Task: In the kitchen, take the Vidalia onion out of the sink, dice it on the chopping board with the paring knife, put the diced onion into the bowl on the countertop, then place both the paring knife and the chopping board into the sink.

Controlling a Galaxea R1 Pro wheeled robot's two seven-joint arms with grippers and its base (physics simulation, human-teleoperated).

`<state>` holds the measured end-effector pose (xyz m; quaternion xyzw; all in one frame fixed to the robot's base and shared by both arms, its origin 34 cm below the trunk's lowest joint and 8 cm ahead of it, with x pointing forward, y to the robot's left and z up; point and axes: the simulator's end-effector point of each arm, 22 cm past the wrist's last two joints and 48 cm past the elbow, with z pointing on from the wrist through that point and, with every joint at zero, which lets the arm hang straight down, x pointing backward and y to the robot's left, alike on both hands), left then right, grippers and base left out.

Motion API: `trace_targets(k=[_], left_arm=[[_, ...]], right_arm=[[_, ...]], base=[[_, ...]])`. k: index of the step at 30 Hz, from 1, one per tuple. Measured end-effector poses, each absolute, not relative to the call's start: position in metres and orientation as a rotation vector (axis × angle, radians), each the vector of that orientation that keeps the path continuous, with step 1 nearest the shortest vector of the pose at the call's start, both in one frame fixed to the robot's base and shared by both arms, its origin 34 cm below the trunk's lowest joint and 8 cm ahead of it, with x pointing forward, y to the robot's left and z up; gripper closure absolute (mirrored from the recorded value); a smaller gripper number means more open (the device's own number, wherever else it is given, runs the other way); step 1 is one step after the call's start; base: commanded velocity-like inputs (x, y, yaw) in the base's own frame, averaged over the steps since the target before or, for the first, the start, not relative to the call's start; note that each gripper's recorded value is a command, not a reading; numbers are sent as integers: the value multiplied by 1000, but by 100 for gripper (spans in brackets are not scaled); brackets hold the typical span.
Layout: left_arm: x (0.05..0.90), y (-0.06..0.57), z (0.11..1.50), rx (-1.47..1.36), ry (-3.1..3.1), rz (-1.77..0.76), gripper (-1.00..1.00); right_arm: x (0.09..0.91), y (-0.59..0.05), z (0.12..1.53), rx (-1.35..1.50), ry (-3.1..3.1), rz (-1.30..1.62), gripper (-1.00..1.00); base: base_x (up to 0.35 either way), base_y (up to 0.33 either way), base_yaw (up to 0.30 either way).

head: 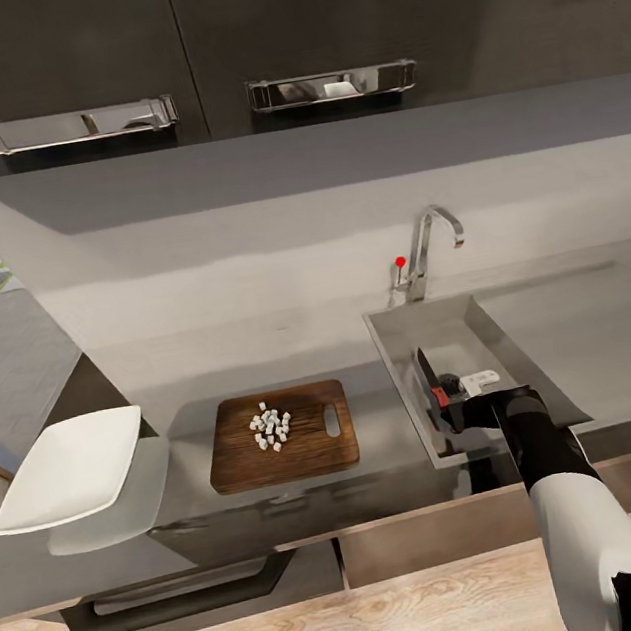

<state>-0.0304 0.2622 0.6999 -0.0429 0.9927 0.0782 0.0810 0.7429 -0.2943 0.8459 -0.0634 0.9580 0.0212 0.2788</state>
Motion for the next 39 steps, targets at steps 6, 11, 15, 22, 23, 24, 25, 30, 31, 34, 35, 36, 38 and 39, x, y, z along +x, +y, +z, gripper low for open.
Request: trace_targets(k=[6,11,15,22,23,24,25,30,31,34,35,36,38,39], left_arm=[[-31,262,700,-128,2969,234,-100],[-31,262,700,-128,2968,234,-100],[-31,262,700,-128,2969,234,-100],[-31,262,700,-128,2969,234,-100],[-31,262,700,-128,2969,234,-100],[-31,262,700,-128,2969,234,-100],[-31,262,700,-128,2970,234,-100],[-31,262,700,-128,2969,234,-100],[-31,262,700,-128,2969,234,-100],[-31,262,700,-128,2969,234,-100],[-31,262,700,-128,2969,234,-100],[-31,262,700,-128,2969,234,-100],[-31,262,700,-128,2970,234,-100],[-31,262,700,-128,2970,234,-100]], right_arm=[[746,-295,850,-173,2556,52,100],[749,-297,856,-171,2544,44,100],[749,-297,856,-170,2544,44,100],[749,-297,856,-170,2544,44,100],[749,-297,856,-170,2544,44,100],[749,-297,856,-170,2544,44,100],[749,-297,856,-170,2544,44,100],[749,-297,856,-170,2544,43,100],[749,-297,856,-170,2544,43,100],[749,-297,856,-170,2544,43,100],[749,-297,856,-170,2544,43,100],[749,-297,856,-170,2544,43,100],[749,-297,856,-170,2544,43,100],[749,-297,856,-170,2544,44,100]], base=[[0,0,0],[0,0,0],[0,0,0],[0,0,0],[0,0,0],[0,0,0],[0,0,0],[0,0,0],[0,0,0],[0,0,0],[0,0,0],[0,0,0],[0,0,0],[0,0,0]])
